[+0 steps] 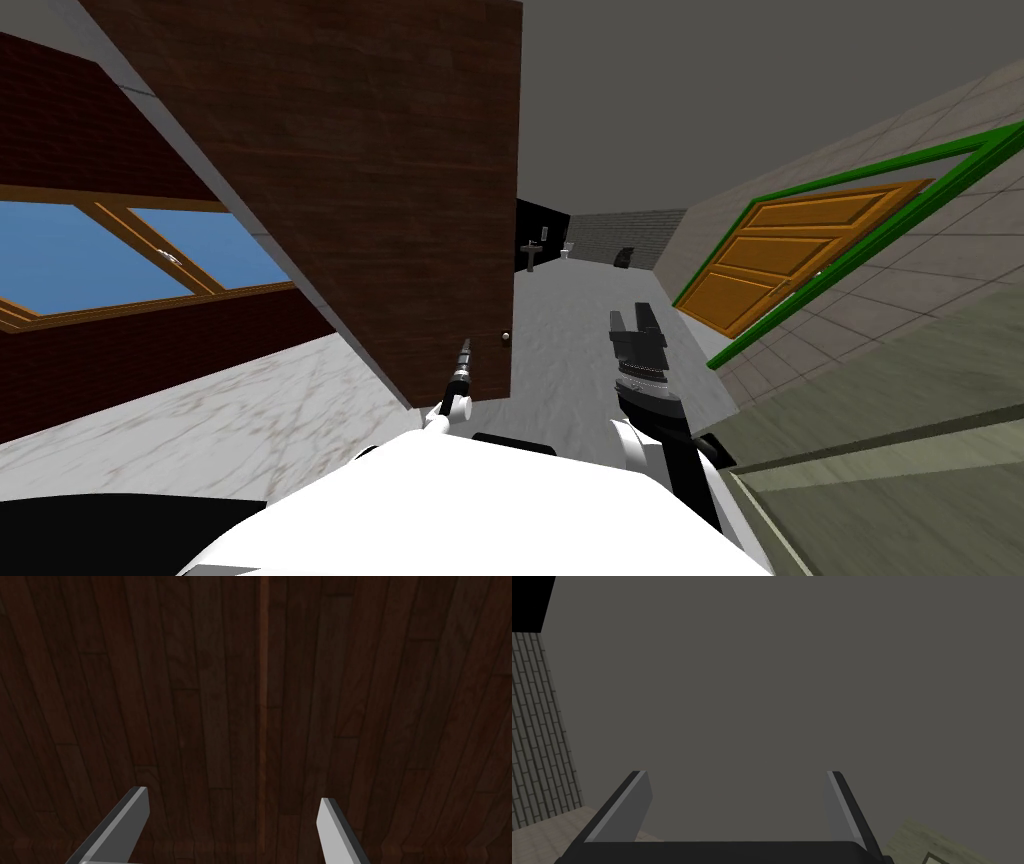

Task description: Push the door open

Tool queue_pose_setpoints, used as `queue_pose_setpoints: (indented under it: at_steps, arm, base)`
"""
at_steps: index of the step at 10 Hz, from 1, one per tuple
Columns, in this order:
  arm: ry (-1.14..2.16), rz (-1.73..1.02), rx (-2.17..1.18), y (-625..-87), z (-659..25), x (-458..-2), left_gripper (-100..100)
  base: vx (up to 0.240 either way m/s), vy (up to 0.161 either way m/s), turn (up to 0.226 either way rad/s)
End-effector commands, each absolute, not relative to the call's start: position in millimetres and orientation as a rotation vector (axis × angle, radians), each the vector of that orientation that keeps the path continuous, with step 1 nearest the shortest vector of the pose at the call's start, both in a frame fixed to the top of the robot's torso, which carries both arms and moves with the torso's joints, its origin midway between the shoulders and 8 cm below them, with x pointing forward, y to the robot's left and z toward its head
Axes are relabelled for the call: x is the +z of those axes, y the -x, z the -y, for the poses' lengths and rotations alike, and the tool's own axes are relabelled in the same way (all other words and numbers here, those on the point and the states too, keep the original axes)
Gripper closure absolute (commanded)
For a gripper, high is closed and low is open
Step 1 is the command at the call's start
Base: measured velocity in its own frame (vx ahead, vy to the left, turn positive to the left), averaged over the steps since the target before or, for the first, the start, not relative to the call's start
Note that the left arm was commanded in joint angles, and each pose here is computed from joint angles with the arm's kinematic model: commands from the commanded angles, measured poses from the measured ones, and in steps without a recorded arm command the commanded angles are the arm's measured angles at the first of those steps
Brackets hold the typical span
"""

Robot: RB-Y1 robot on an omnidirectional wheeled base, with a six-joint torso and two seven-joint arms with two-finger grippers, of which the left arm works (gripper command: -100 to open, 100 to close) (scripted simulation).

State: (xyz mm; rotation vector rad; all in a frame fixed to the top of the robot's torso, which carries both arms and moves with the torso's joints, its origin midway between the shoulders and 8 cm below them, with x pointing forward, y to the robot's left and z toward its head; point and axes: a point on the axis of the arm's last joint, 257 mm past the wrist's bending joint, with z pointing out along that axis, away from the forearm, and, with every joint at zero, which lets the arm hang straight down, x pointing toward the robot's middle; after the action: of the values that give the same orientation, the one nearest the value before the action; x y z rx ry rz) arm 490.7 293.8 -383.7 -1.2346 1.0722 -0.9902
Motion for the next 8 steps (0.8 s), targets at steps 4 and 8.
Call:
queue_pose_setpoints:
  at_steps: [4, 8]
  arm:
    - [1.189, -1.076, -0.940, -490.9, -328.8, -376.6, -100]
    - [1.213, -1.067, -0.958, -489.9, -313.2, -380.7, -100]
  base:
    - [0.133, 0.058, -0.020]
    - [0.115, -0.134, -0.021]
